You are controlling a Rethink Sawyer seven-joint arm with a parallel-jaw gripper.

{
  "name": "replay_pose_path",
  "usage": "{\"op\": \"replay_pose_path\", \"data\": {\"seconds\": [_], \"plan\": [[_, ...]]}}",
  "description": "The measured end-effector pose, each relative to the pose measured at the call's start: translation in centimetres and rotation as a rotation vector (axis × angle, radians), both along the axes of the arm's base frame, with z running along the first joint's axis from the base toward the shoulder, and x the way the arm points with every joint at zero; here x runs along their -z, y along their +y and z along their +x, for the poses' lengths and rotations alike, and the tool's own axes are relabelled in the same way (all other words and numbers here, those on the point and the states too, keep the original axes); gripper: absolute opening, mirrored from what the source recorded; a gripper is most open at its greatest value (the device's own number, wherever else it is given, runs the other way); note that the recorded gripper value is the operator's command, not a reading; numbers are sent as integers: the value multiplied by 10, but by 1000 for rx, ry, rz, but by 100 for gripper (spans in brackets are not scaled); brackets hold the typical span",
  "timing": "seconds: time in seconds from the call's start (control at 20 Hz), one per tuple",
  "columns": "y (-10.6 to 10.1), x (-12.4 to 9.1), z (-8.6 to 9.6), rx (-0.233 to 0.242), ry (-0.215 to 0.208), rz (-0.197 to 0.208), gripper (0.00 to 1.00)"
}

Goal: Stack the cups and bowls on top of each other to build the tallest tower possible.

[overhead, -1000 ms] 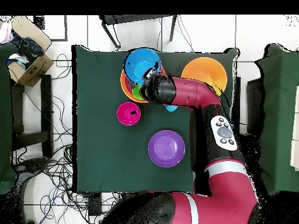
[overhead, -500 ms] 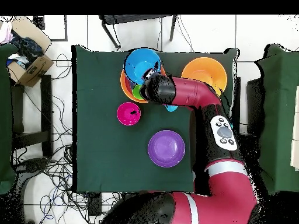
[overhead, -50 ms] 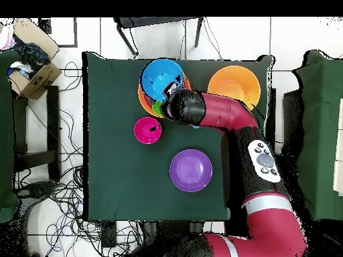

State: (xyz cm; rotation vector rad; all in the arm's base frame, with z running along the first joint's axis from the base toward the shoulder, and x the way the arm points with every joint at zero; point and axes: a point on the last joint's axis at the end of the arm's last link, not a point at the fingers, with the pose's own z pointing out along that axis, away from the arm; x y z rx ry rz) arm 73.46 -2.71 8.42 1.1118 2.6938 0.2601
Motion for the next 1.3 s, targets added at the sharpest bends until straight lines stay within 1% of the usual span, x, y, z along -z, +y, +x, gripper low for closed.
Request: {"op": "replay_pose_path", "data": {"seconds": [0.2, 0.35, 0.6, 0.8, 0.9, 1.1, 1.3], "plan": [[-1, -14, -1, 17, -6, 19, 0], [-2, -28, -1, 29, -11, 30, 0], [0, -43, -4, 31, -4, 37, 0], [6, -57, -10, 36, -1, 46, 0], [16, -66, -16, 33, 4, 53, 0], [26, -72, -21, 29, 7, 60, 0], [46, -80, -26, 10, 9, 64, 0]]}}
